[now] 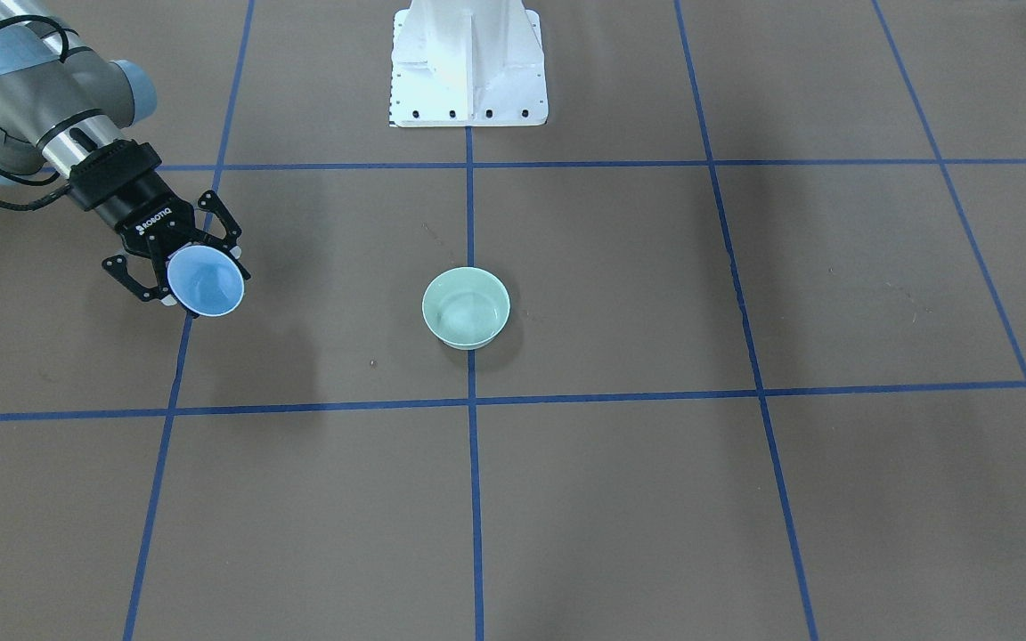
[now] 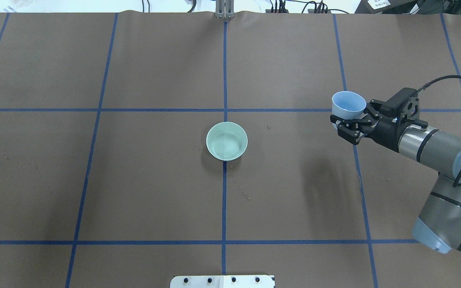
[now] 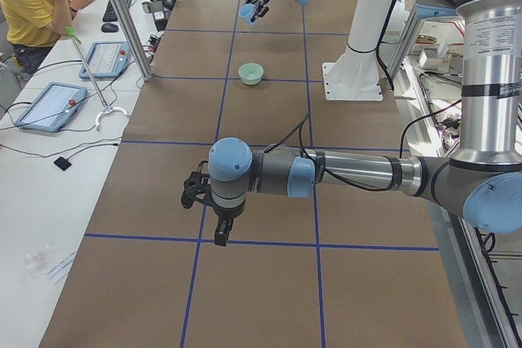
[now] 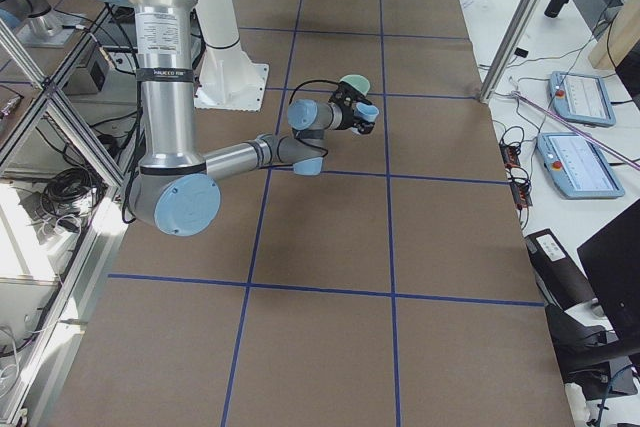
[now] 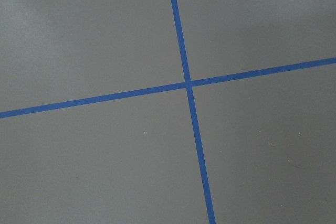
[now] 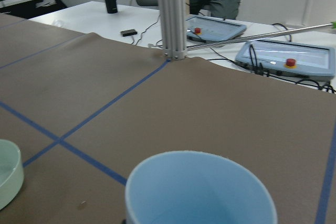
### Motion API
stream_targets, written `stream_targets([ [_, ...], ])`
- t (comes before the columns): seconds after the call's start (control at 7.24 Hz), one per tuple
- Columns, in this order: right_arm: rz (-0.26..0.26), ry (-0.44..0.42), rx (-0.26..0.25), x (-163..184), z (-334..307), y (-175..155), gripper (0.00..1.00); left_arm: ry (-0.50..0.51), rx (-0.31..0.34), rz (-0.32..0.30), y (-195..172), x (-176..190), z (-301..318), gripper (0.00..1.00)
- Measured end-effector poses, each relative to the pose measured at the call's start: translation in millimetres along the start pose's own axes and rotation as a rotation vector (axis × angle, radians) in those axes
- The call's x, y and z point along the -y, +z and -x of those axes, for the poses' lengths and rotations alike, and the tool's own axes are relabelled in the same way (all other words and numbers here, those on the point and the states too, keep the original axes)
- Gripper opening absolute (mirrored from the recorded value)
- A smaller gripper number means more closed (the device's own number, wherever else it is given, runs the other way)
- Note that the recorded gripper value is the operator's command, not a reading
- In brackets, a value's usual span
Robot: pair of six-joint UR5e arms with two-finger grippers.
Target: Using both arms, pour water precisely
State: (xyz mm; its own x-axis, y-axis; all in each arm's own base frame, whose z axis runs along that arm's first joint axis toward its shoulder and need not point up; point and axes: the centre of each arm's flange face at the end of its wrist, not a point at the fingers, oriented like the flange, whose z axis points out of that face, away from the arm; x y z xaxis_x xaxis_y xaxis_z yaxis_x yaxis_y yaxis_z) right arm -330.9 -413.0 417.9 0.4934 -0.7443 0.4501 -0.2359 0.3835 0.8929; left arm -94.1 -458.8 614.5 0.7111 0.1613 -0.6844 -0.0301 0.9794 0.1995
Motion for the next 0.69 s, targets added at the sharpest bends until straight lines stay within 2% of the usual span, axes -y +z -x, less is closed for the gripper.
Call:
stream_targets([
  [0.14,0.023,-0.056,0.098,13,3,3,0.00,-0.004,0.000,0.004,2,-3,1,1.00],
  [0.28,0.045,-0.082,0.163,22,6,7,0.00,-0.006,-0.001,0.006,2,-5,2,1.00],
  [0.55,0.106,-0.091,0.232,48,21,30,0.00,-0.008,-0.002,0.008,3,-6,2,1.00],
  [0.69,0.141,-0.098,0.246,60,28,42,0.00,-0.009,-0.002,0.009,4,-6,3,1.00],
])
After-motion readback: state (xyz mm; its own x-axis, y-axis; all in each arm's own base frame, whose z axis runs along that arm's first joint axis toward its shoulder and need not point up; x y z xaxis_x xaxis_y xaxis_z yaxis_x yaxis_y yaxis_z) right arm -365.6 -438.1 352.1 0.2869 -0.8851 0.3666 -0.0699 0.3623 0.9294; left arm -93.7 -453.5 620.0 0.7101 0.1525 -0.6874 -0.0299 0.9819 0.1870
